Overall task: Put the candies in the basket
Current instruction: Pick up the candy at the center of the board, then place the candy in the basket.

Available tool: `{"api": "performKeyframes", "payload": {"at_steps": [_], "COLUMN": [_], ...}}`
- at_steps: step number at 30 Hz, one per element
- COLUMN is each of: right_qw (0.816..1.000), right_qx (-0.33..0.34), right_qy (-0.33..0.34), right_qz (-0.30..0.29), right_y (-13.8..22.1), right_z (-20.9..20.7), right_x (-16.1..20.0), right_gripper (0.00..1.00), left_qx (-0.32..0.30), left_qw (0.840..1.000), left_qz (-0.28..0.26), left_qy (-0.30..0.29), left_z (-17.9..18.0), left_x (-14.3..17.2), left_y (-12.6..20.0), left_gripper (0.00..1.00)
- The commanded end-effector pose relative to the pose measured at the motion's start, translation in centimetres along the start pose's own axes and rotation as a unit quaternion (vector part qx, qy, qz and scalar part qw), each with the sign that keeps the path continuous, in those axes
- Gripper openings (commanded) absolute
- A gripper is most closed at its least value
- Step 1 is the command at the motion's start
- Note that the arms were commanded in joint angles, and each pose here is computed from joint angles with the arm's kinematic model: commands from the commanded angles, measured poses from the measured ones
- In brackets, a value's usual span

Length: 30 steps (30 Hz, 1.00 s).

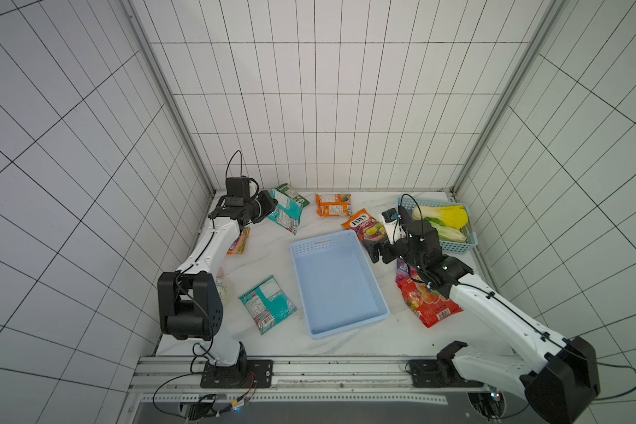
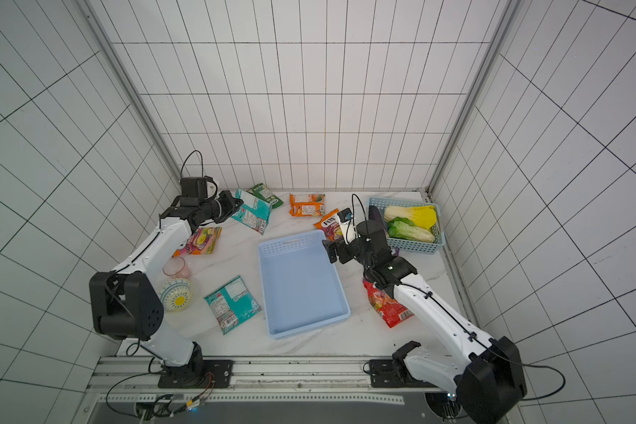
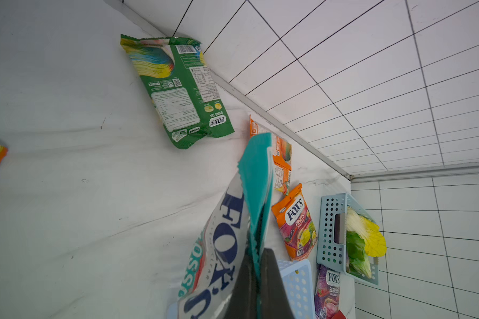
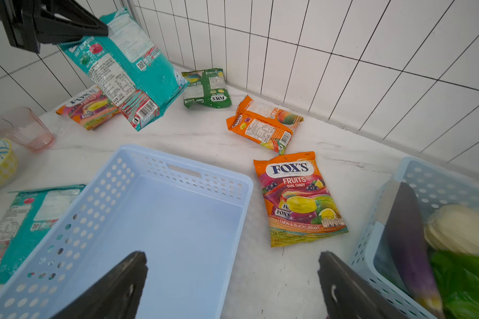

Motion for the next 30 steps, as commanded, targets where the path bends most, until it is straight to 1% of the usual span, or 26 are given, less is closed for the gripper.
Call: {"api": "performKeyframes", "payload": {"at_steps": [1,4,6,8,11,16,19,23,25,30], "right_qw": [0.996,0.989,0.983,0.973,0.957,0.931,0.919,0.916,0.911,0.895], "right_qx": [-0.034,-0.065,-0.069,-0.077,-0.115,-0.155,-0.176,-0.169,-0.179,-0.209], "right_qy": [-0.073,-0.122,-0.161,-0.212,-0.249,-0.313,-0.332,-0.351,-0.356,-0.375], "right_qz": [-0.042,-0.053,-0.05,-0.055,-0.093,-0.106,-0.116,-0.101,-0.109,-0.121], "right_y": [-0.3,-1.3,-1.9,-2.6,-3.7,-6.2,-7.7,-9.3,-9.9,-11.0], "right_z": [0.1,0.3,0.2,0.3,0.7,1.1,1.3,1.2,1.3,1.7], "right_x": [-2.9,-3.8,-4.2,-4.4,-4.5,-4.1,-3.7,-3.2,-3.0,-2.7], "right_gripper": [1.0,0.98,0.97,0.97,0.97,0.97,0.97,0.97,0.97,0.97], "left_qx": [0.085,0.128,0.15,0.172,0.212,0.241,0.264,0.274,0.285,0.299], "left_qw": [0.996,0.991,0.987,0.983,0.974,0.964,0.955,0.95,0.945,0.938], "left_qz": [0.015,0.033,0.048,0.059,0.082,0.113,0.133,0.148,0.159,0.174], "left_qy": [-0.024,-0.019,-0.015,-0.014,-0.003,0.0,-0.002,-0.006,-0.016,-0.013], "left_z": [-2.6,-3.0,-3.2,-3.4,-3.8,-4.5,-4.8,-5.2,-5.5,-5.9], "left_x": [0.8,1.7,2.1,2.5,3.4,4.4,5.3,6.1,6.6,7.1], "left_y": [1.8,2.5,2.8,3.1,3.1,3.4,3.4,3.5,3.7,3.8], "left_gripper": [0.0,0.0,0.0,0.0,0.0,0.0,0.0,0.0,0.0,0.0]}}
Point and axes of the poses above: each gripper's point midway between its finger pads, its own y axis back along the fingers, its own z axis along the line the jaws close on, x = y × z, the point moved 9 cm from there along y, back along the fingers, and after that the axes turned 15 degrees about y, right-handed, at the moved point
